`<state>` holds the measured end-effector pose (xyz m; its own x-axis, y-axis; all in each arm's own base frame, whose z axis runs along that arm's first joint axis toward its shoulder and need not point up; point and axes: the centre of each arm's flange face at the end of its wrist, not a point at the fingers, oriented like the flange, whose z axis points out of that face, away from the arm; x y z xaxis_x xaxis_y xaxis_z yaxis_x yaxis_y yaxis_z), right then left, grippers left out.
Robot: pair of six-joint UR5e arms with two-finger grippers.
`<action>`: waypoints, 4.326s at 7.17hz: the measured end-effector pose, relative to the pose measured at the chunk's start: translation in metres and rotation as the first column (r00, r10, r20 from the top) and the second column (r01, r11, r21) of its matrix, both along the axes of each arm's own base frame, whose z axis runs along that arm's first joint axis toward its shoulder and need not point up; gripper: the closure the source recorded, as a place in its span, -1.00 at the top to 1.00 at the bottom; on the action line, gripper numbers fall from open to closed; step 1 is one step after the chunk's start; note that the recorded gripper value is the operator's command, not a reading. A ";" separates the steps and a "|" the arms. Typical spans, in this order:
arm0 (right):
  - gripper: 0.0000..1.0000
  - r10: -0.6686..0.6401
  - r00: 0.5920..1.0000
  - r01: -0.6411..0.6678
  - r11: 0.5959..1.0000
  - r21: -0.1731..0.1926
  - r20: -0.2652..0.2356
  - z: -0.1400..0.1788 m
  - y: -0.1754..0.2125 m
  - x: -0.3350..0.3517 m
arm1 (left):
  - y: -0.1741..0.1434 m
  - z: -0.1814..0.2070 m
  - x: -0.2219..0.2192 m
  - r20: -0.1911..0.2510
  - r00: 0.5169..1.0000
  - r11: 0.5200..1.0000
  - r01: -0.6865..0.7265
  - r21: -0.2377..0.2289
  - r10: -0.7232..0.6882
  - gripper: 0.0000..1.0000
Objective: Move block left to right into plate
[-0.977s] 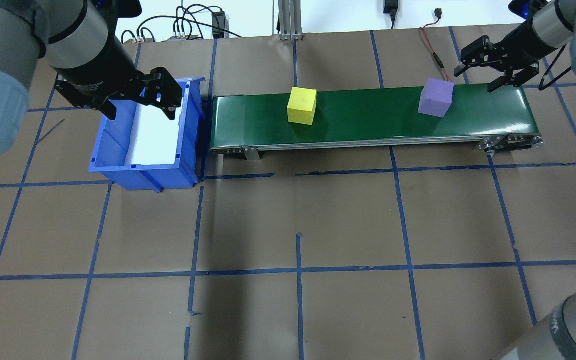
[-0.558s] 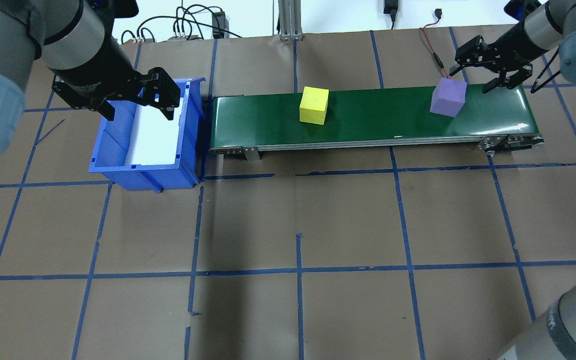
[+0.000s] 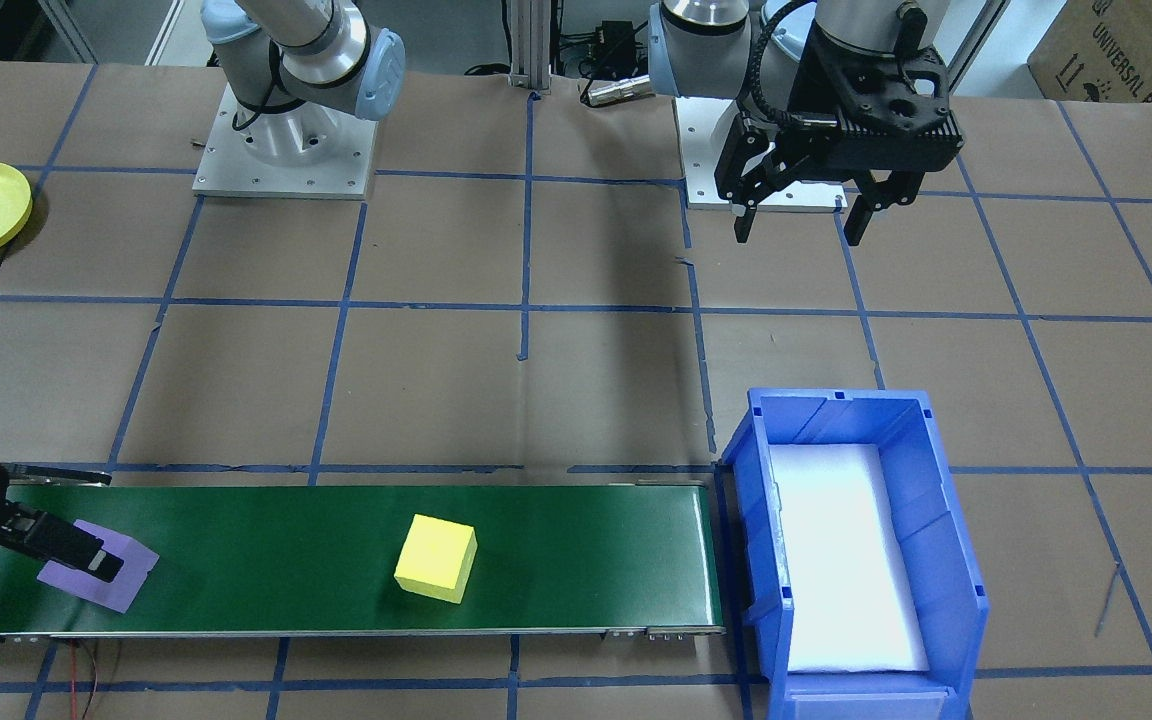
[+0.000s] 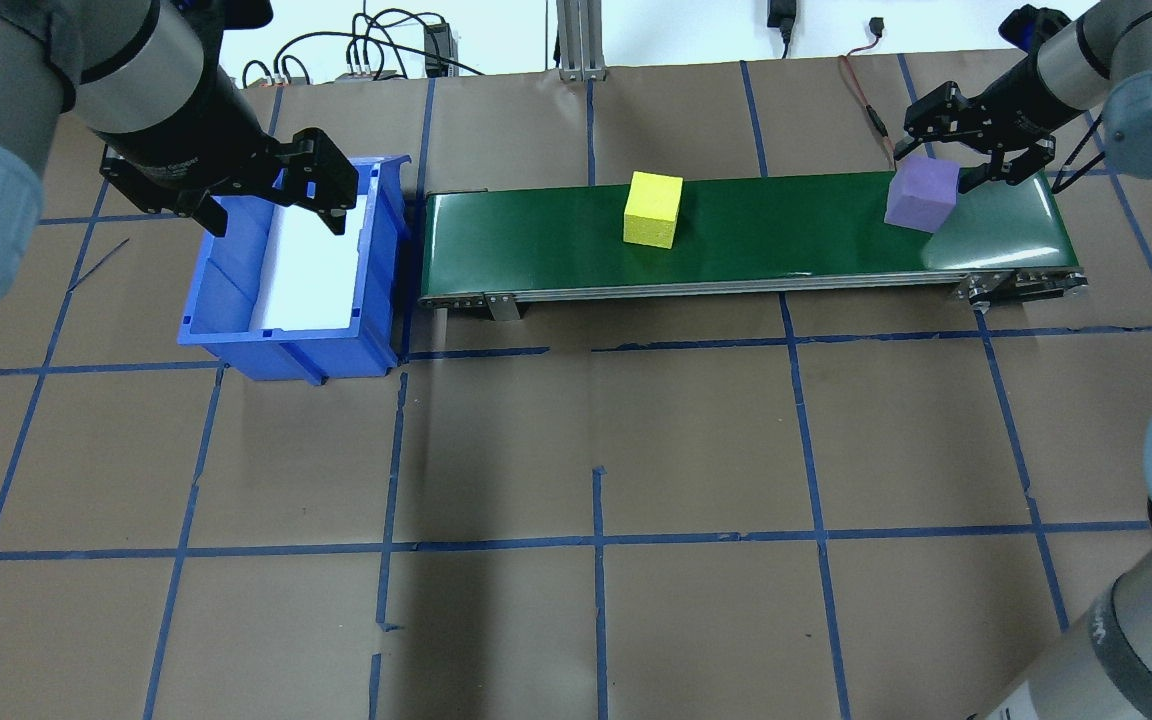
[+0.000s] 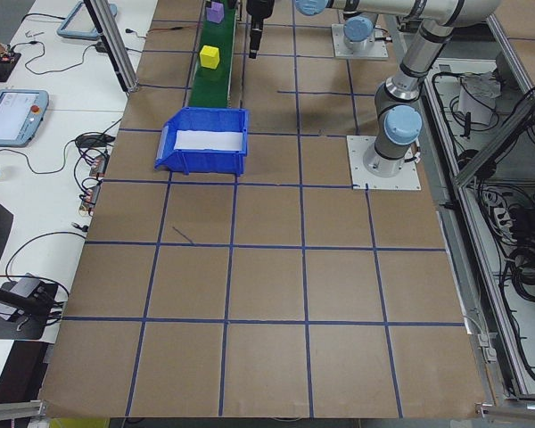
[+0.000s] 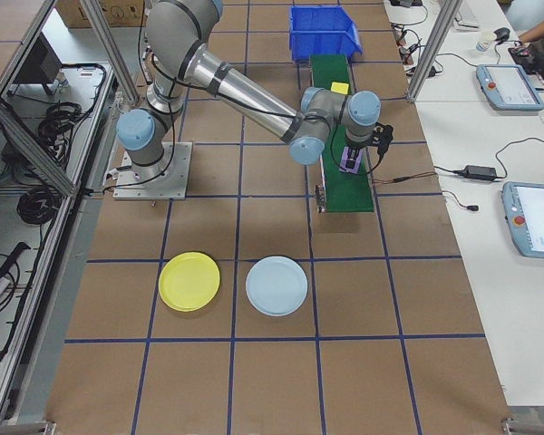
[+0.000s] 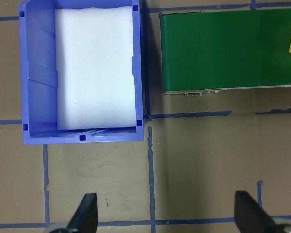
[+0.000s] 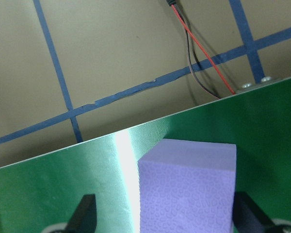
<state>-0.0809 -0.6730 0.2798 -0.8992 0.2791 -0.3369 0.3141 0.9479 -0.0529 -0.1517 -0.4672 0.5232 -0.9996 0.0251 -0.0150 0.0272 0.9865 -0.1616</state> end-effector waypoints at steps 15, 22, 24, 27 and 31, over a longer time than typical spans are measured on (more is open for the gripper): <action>-0.66 0.250 0.887 -0.240 0.968 0.077 -0.387 0.111 0.152 -0.238 | 0.005 0.006 -0.003 -0.003 1.000 1.000 0.003 -0.011 -0.003 1.00; -0.40 0.272 0.899 -0.249 0.962 0.112 -0.344 0.026 0.195 -0.319 | 0.006 0.004 -0.003 -0.005 1.000 1.000 0.001 -0.007 -0.001 1.00; -0.19 0.245 0.918 -0.215 0.968 0.125 -0.313 -0.013 0.213 -0.345 | 0.006 0.005 -0.003 -0.005 1.000 1.000 0.003 -0.009 -0.003 1.00; 1.00 0.234 0.935 -0.203 0.970 0.137 -0.267 -0.044 0.240 -0.362 | 0.006 0.004 -0.003 -0.004 1.000 1.000 0.005 -0.008 -0.005 1.00; 1.00 0.185 0.955 -0.164 0.981 0.106 -0.233 -0.013 0.239 -0.341 | 0.006 0.004 -0.003 -0.004 1.000 1.000 0.005 -0.008 -0.005 1.00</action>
<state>-0.4223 -0.4337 0.2668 -0.9879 0.1289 -0.0863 0.1314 0.9910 -0.0239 -0.1546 -0.4612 0.5273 -0.9995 0.0302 -0.0112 0.0317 0.9851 -0.1693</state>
